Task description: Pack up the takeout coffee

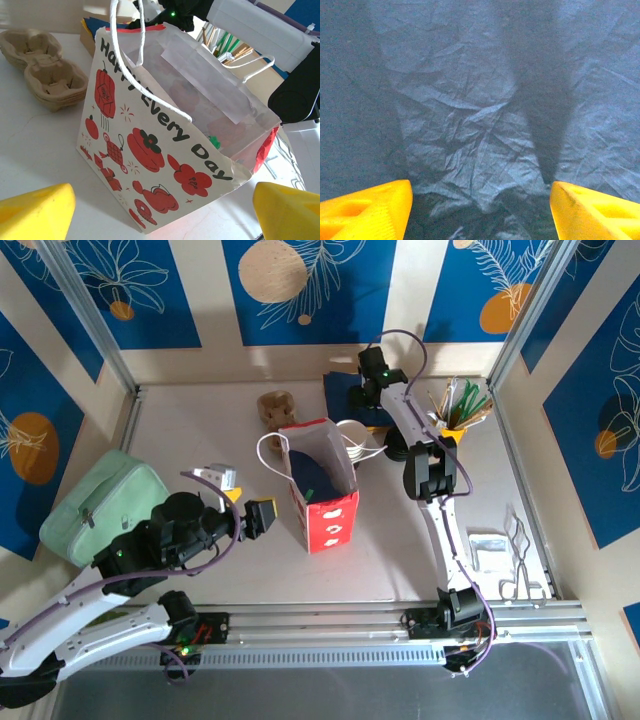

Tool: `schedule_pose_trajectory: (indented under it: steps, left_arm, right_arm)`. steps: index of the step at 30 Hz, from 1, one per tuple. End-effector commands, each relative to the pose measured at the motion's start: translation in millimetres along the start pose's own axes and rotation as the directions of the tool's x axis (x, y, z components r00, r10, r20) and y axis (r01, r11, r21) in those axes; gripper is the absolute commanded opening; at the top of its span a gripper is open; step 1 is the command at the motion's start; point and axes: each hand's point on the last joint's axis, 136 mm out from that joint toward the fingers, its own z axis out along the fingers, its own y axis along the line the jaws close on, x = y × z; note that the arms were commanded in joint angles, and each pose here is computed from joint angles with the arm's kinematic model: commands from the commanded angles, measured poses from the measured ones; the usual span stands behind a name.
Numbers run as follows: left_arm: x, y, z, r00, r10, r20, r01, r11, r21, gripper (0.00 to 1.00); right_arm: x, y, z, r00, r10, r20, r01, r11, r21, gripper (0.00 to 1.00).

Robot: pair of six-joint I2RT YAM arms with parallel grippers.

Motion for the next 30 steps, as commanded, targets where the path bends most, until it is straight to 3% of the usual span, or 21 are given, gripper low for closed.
schedule_pose_trajectory:
  steps: [1,16,30]
  left_arm:
    - [-10.8,-4.1,-9.6,1.0,-0.018,0.023,0.018,1.0,0.013,0.91]
    - [-10.4,-7.5,-1.5,1.0,-0.019,0.009,0.019,1.0,0.013,0.91]
    - [-11.1,-8.2,-2.4,1.0,-0.025,0.011,0.024,1.0,0.018,0.91]
  right_arm:
    - [-7.8,-0.8,9.2,0.999,-0.019,0.032,0.019,1.0,0.012,0.74]
    - [6.8,-0.4,24.1,1.0,0.013,-0.013,-0.013,1.0,-0.009,0.68]
    - [-19.6,16.5,-8.7,0.998,0.047,0.049,-0.041,0.991,-0.125,0.29]
